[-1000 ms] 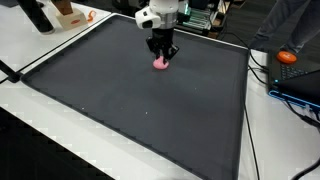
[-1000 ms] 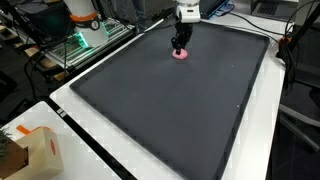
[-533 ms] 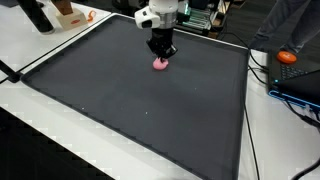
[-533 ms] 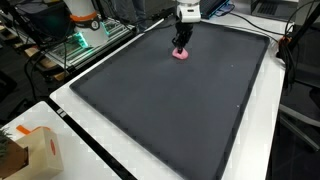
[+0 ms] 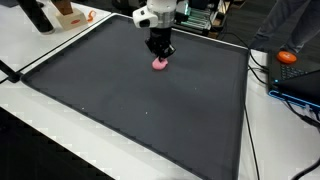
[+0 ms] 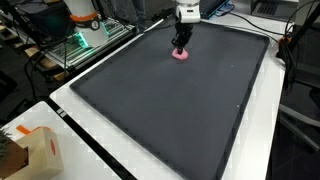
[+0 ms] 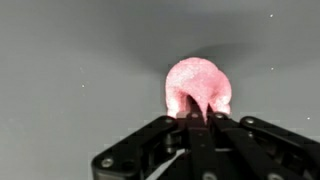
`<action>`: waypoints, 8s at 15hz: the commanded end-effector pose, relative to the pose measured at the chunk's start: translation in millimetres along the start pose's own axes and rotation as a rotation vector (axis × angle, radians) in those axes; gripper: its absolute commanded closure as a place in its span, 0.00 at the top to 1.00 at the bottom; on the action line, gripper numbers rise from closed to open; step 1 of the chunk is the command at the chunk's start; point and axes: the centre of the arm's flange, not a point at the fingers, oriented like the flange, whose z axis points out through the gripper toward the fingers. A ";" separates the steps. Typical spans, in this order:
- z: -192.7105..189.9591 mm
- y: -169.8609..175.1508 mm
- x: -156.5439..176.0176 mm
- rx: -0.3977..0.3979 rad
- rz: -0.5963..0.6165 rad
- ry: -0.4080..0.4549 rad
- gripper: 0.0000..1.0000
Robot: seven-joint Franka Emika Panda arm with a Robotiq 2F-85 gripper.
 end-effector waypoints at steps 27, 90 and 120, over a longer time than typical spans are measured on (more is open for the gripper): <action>-57.5 105.2 -8.6 0.279 0.638 -0.205 1.00; -16.0 -30.6 76.6 0.098 -0.173 -0.107 1.00; 3.6 -152.5 -51.5 -0.484 -1.466 -0.438 1.00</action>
